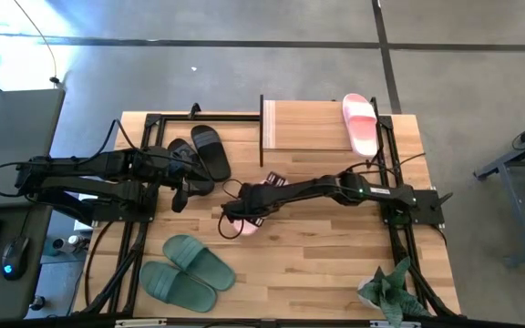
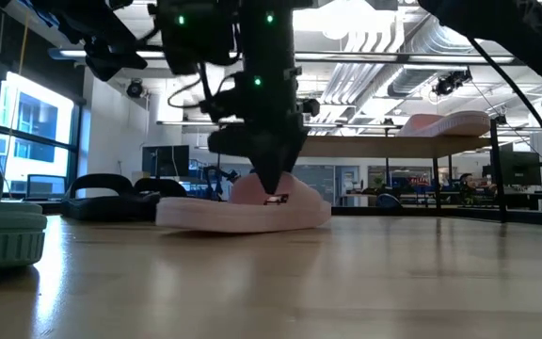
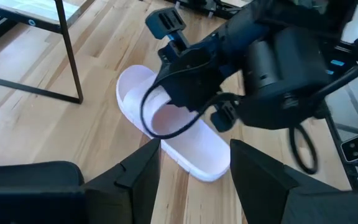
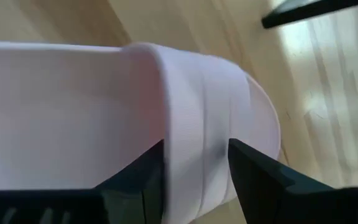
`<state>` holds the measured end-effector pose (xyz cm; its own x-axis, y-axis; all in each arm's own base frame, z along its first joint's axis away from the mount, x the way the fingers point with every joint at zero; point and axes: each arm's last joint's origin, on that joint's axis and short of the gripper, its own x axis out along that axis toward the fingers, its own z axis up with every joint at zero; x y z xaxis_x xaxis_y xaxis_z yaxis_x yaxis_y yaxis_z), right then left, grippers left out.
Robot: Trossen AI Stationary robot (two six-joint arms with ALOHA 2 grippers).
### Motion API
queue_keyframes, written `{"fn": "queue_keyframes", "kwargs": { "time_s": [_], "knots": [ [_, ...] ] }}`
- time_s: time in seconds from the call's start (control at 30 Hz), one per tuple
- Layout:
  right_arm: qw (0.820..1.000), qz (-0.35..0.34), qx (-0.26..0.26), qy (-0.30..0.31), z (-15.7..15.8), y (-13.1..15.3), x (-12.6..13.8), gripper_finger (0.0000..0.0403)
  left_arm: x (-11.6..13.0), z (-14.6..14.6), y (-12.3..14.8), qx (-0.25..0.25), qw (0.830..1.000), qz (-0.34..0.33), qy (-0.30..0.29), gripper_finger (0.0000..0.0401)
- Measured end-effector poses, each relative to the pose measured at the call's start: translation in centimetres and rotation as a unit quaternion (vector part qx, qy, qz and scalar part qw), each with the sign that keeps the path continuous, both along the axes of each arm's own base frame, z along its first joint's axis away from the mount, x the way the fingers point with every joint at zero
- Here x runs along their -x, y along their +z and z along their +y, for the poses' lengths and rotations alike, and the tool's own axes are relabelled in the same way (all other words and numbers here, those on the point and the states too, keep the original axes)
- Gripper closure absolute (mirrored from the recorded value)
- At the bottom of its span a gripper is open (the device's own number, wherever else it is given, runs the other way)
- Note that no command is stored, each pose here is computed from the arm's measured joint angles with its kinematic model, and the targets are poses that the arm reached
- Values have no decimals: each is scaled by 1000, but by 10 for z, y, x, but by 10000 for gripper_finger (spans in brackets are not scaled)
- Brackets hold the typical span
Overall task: Pick and place slides into the shelf
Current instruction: Put the pink slide on the shelf
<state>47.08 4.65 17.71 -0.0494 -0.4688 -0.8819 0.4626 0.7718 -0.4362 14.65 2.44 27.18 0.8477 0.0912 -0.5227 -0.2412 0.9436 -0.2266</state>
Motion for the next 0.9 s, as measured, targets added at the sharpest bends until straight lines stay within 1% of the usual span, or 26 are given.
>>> {"fn": "queue_keyframes", "kwargs": {
  "time_s": [0.2, 0.3, 0.43, 0.63, 0.67, 0.8, 0.9],
  "knots": [
    [1000, 20, 5, -3, -2, -2, 3, 250, 0, 0, 0, 0, 1000, 0, 0, 224],
    [1000, 29, 7, -3, -2, -1, 5, 258, 0, 0, 0, 0, 1000, 0, 0, 224],
    [999, 40, 15, -1, -2, -1, 7, 293, 0, 0, 0, 0, 1000, 0, 0, 224],
    [999, 43, 12, 1, -2, -1, 7, 383, 0, 0, 0, 0, 1000, 0, 0, 224],
    [999, 45, 10, 2, -2, -1, 7, 392, 0, 0, 0, 0, 1000, 0, 0, 224],
    [999, 48, 10, 15, 3, -1, 8, 394, 0, 0, 0, 0, 1000, 0, 0, 224],
    [998, 45, 8, 33, 12, 6, 10, 400, 0, 0, 0, 0, 1000, 0, 0, 224]
  ]
}}
